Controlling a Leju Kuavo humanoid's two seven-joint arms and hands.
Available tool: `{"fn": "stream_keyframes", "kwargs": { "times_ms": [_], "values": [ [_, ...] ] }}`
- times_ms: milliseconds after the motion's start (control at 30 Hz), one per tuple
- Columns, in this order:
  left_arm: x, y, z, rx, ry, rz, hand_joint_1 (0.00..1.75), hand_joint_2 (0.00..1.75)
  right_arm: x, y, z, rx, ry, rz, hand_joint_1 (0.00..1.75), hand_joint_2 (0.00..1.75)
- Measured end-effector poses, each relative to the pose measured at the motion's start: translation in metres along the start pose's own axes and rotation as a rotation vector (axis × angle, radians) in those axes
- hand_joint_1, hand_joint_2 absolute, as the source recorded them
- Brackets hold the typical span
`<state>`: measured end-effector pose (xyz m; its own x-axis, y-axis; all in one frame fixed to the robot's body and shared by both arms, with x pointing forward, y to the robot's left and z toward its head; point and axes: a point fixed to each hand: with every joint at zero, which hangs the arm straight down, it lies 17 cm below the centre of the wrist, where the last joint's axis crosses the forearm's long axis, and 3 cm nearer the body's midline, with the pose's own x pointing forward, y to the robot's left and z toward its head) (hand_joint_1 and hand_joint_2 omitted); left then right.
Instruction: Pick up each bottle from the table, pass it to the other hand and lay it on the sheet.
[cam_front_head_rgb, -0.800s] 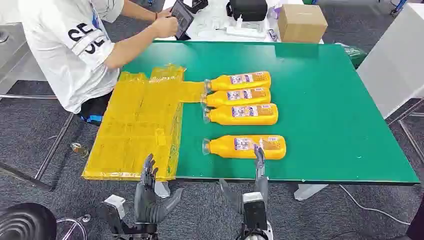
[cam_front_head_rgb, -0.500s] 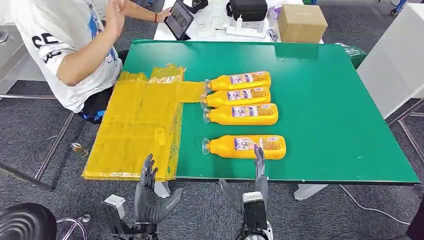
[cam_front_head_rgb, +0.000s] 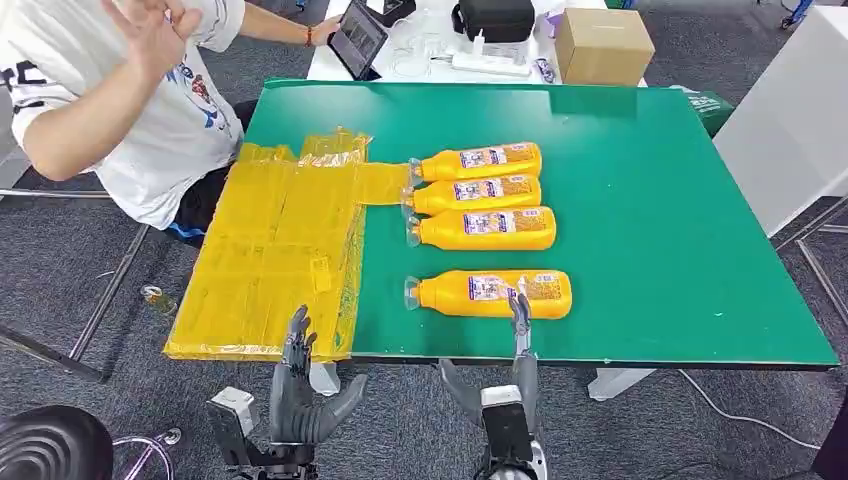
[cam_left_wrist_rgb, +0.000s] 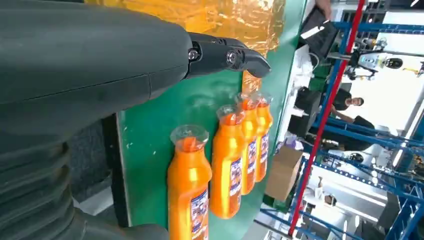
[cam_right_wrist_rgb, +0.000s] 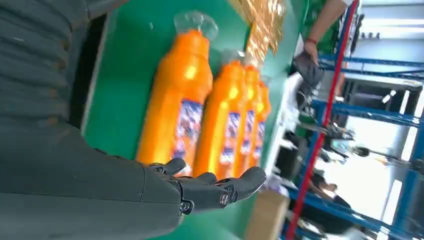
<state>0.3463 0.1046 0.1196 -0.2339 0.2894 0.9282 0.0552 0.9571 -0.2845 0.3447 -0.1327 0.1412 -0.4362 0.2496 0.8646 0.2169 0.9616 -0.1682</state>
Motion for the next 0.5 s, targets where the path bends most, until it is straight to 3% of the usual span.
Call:
{"fn": "stream_keyframes", "kwargs": {
  "times_ms": [267, 500],
  "values": [
    [0.002, -0.002, -0.009, -0.001, -0.018, -0.021, 0.0, 1.75, 0.007, -0.02, -0.018, -0.023, -0.071, 0.118, 0.0, 1.75],
    [0.005, -0.01, -0.028, -0.028, -0.063, -0.074, 0.0, 1.75, 0.005, -0.049, -0.091, 0.017, -0.177, 0.4, 0.0, 1.75]
  ]
}}
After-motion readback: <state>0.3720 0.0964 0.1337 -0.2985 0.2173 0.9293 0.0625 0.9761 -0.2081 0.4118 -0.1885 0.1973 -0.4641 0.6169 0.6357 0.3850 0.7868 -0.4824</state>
